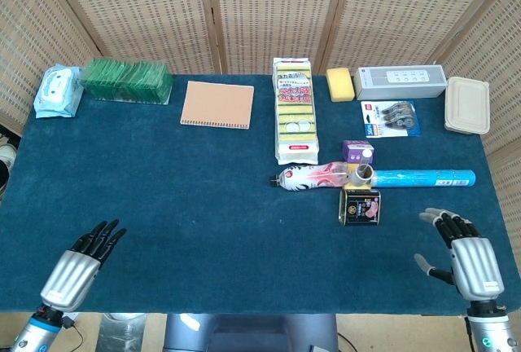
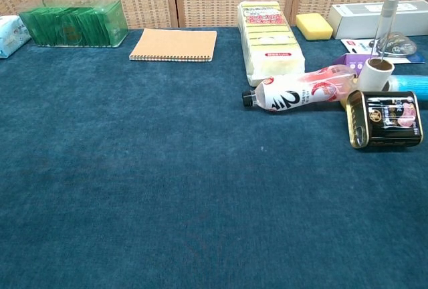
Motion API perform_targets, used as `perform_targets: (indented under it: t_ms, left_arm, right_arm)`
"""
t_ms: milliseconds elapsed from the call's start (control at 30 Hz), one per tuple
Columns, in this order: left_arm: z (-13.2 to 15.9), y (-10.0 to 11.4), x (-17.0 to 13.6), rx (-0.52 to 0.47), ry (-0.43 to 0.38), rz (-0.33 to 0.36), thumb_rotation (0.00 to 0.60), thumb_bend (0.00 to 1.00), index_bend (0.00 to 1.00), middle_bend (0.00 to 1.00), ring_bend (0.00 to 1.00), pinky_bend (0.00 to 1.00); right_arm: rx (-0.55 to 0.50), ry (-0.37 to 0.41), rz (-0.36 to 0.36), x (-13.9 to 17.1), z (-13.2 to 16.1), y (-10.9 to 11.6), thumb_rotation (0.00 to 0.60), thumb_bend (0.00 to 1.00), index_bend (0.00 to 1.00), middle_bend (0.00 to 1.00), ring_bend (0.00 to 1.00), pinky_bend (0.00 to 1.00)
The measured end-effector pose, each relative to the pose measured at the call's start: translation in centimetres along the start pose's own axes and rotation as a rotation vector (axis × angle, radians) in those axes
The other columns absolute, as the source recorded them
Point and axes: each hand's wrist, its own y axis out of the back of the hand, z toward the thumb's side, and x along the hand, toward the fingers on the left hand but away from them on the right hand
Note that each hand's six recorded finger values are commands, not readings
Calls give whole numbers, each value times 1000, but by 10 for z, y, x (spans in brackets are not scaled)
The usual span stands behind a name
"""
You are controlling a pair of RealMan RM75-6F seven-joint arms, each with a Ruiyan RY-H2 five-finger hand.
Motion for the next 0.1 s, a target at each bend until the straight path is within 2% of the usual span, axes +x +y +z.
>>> perform_targets:
  t_ms: [100]
  left_arm:
    - [-4, 6, -2, -4, 13, 24, 600, 207, 31, 17, 22, 226]
  right_arm:
    - [29, -9, 25, 2, -3, 1, 600, 246, 246, 256, 242, 264]
